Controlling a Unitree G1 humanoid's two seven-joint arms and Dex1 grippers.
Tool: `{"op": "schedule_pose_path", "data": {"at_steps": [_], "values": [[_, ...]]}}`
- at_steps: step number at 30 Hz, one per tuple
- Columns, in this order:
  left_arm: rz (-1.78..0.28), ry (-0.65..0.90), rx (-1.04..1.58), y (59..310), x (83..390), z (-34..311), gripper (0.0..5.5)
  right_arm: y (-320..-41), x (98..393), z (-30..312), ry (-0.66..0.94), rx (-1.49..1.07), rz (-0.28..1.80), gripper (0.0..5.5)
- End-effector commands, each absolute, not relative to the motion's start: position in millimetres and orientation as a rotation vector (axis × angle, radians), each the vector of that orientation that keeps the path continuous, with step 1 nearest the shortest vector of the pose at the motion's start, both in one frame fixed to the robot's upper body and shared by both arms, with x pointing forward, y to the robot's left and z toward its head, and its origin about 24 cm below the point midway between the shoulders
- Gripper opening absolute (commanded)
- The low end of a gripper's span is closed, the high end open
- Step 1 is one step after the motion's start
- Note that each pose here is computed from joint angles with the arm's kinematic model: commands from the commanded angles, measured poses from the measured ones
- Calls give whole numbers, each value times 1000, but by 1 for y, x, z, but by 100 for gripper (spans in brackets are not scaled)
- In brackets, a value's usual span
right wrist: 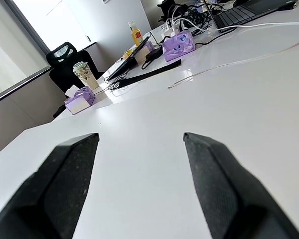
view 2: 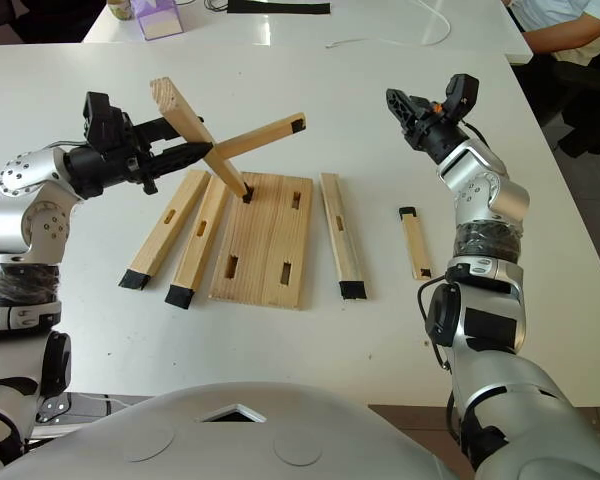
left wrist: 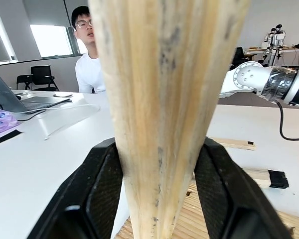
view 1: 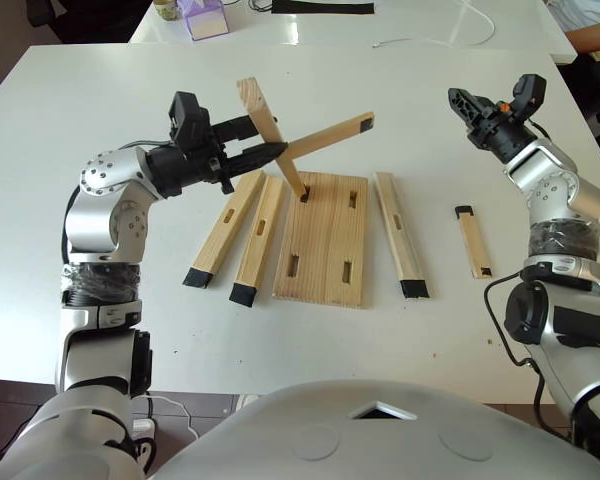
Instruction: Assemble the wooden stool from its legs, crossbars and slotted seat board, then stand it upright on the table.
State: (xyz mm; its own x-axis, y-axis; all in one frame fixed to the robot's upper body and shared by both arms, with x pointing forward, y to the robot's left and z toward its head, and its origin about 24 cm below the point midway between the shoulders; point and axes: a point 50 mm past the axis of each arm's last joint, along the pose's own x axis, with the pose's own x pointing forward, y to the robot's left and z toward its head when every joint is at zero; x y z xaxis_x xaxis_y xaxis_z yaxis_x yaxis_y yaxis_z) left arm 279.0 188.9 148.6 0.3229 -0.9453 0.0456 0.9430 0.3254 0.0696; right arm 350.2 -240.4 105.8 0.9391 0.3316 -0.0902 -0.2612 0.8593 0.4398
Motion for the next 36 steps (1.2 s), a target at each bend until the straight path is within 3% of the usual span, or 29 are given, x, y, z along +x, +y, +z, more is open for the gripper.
{"op": "schedule_pose_path", "data": {"at_steps": [1,7,14,16,19,25,30,36], "values": [[-1329,88,15,186,266,128,203,-244,342,98,179,456,284,314],[-1356,142,75,197,267,134,201,-246,333,91,187,471,257,314],[-1353,89,118,202,262,153,201,-248,322,86,212,428,259,314],[-1359,94,133,203,258,156,201,-246,313,93,217,308,361,314],[-1350,79,161,208,252,167,201,-241,293,130,168,10,670,314],[-1273,-74,171,212,241,201,201,-233,276,188,182,-441,1155,314],[-1280,-87,171,208,239,205,201,-214,278,188,238,-669,1377,314],[-1296,-57,148,203,250,193,201,-195,289,151,310,-837,1450,314]]}}
